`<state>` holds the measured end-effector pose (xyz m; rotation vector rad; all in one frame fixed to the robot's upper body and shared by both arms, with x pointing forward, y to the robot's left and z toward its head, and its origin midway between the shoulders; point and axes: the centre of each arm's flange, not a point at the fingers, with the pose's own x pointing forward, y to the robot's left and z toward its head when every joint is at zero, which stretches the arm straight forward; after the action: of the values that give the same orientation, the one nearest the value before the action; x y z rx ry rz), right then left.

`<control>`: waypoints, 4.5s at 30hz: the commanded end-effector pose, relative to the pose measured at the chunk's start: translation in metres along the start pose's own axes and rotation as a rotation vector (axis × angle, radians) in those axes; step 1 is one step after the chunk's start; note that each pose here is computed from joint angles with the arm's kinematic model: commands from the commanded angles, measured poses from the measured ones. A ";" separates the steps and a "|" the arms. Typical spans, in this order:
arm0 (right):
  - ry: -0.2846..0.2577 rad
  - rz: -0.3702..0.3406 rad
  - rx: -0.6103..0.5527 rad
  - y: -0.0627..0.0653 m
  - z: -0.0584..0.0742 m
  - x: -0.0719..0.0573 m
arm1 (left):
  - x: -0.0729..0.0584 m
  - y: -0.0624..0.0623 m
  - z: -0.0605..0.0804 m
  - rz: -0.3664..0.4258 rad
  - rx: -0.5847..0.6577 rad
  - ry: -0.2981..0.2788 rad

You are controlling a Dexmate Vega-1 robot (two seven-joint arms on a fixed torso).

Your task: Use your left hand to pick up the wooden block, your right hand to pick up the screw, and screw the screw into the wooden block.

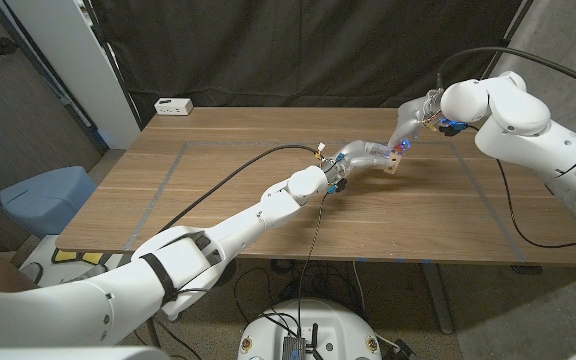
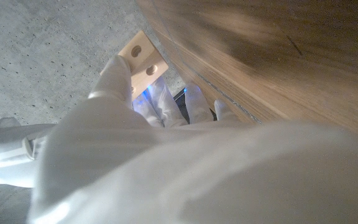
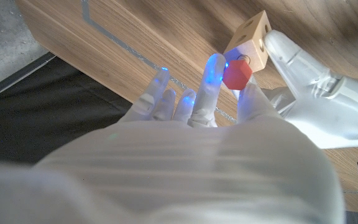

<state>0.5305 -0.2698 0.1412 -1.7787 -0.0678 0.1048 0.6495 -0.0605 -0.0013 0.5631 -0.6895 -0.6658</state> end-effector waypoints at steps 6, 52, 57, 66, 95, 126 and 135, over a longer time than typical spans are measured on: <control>0.019 -0.003 0.002 0.003 0.001 0.004 | 0.002 0.002 0.002 -0.002 0.003 -0.008; 0.025 0.069 0.009 -0.008 -0.004 0.000 | 0.007 0.007 -0.001 0.006 0.002 -0.014; 0.007 0.066 0.010 -0.008 -0.005 -0.004 | 0.007 0.006 -0.001 0.004 0.004 -0.014; -0.010 0.042 -0.002 -0.011 -0.007 -0.014 | 0.006 0.004 0.000 0.000 0.005 -0.015; 0.004 0.049 -0.058 -0.013 -0.012 -0.014 | 0.006 0.004 0.000 -0.001 0.010 -0.017; -0.065 -0.024 -0.110 -0.006 -0.021 -0.015 | 0.006 0.002 0.002 0.000 0.014 -0.015; -0.081 -0.033 -0.107 -0.006 -0.020 -0.013 | 0.006 0.002 0.002 0.001 0.014 -0.017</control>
<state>0.5183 -0.2890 0.1524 -1.8808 -0.1393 0.1452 0.6530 -0.0631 0.0030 0.5696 -0.7077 -0.6649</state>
